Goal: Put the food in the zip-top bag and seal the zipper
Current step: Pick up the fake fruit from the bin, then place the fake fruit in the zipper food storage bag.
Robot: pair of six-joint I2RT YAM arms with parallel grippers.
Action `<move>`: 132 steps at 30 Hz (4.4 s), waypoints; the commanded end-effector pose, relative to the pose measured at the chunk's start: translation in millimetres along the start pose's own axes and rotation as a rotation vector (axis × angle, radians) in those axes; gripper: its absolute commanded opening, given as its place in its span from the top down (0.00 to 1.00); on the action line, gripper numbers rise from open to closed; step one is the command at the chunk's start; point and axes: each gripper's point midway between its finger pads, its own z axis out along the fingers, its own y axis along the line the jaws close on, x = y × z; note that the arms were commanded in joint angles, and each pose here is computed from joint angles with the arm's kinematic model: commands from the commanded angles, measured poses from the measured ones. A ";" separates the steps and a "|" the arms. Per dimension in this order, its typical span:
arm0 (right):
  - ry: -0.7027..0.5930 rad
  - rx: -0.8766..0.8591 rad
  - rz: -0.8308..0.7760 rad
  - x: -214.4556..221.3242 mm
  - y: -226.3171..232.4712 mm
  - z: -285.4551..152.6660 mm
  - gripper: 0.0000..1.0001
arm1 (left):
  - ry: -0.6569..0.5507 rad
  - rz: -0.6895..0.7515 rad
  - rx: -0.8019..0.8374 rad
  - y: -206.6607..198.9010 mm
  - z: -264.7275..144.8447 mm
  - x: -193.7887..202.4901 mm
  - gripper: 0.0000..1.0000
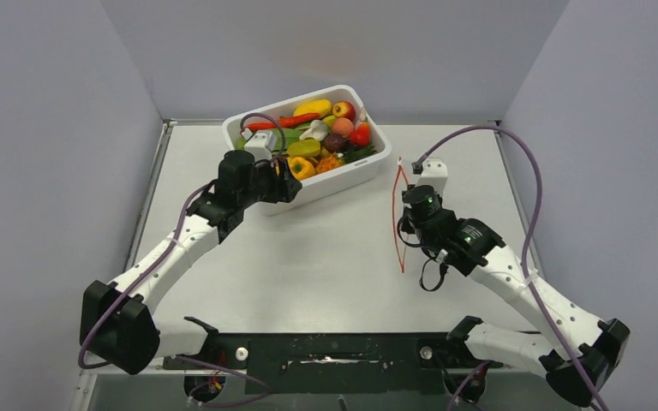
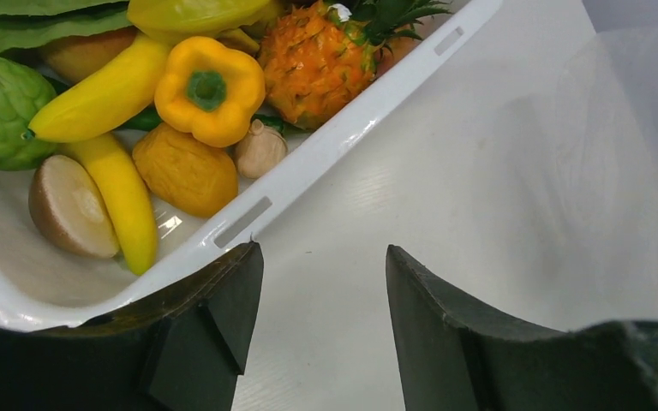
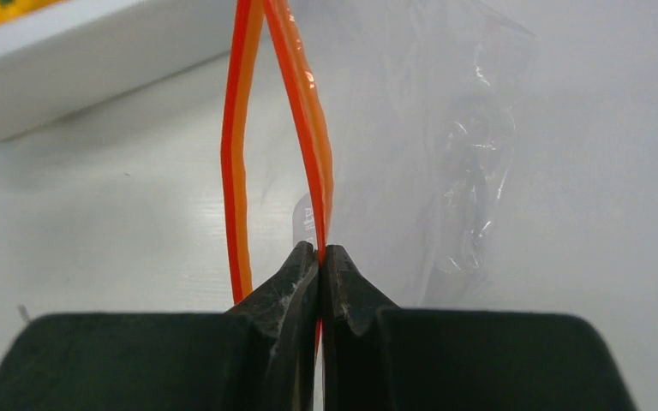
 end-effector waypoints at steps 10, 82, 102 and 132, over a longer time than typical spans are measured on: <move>0.018 -0.341 0.213 14.4 21.4 53.0 1.00 | -0.212 0.404 0.098 -12.0 32.1 -75.4 0.42; 0.015 -0.487 0.370 11.5 34.8 28.3 1.00 | -0.204 0.646 0.116 30.6 105.4 -87.8 0.82; -0.008 -0.549 0.474 -7.7 52.3 41.5 1.00 | -0.104 0.313 0.402 -82.7 -5.1 -35.5 0.85; 0.013 -0.651 0.382 -19.1 90.5 22.4 1.00 | -0.005 -0.138 0.917 -176.8 -43.6 34.2 0.88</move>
